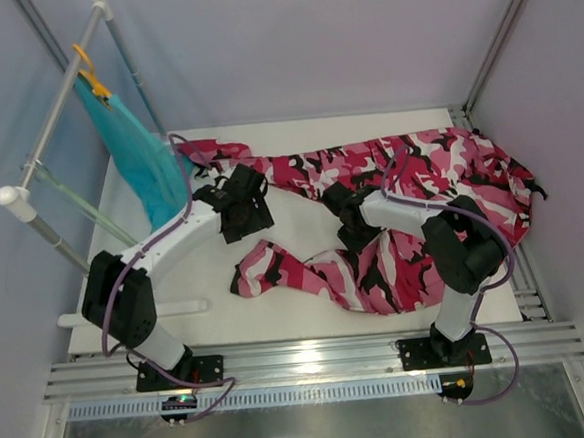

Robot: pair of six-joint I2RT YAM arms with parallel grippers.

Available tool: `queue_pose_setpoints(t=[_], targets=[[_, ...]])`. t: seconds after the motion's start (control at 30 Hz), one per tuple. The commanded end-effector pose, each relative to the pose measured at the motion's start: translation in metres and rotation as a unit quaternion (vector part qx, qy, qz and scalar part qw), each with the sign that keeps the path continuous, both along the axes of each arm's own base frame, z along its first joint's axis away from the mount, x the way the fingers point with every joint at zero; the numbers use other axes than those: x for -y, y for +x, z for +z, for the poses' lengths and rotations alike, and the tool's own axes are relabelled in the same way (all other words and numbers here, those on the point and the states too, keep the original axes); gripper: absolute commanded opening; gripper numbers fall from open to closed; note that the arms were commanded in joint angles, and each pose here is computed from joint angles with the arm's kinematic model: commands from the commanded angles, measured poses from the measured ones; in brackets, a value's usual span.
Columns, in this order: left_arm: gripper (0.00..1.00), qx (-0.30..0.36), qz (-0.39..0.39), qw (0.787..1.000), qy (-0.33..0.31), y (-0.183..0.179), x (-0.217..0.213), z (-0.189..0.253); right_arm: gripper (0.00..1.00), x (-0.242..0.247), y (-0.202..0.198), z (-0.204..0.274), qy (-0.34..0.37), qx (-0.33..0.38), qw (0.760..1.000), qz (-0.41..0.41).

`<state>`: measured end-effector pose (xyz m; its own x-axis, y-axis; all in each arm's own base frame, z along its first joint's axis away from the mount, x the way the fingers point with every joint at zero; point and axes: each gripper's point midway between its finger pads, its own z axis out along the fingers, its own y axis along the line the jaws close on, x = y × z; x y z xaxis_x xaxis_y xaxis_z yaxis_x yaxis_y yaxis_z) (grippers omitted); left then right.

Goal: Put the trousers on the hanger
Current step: Fold the trousers

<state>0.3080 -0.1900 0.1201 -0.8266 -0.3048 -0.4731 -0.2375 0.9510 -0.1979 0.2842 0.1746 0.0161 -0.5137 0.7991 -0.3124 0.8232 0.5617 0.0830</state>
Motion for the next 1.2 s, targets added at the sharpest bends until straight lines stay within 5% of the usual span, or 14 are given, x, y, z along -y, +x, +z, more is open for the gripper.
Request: queue_pose_setpoints(t=[0.0, 0.3, 1.17], targets=[[0.74, -0.026, 0.048, 0.998, -0.027, 0.007, 0.013, -0.026, 0.04, 0.001, -0.002, 0.002, 0.010, 0.020, 1.000, -0.004], [0.75, -0.079, 0.069, 0.994, -0.003, 0.020, 0.025, -0.073, 0.04, 0.001, -0.005, 0.003, 0.023, 0.031, 0.999, 0.012], [0.61, -0.133, 0.072, 0.988, 0.035, 0.014, 0.024, -0.086, 0.04, 0.005, -0.007, -0.003, 0.010, 0.022, 1.000, 0.019]])
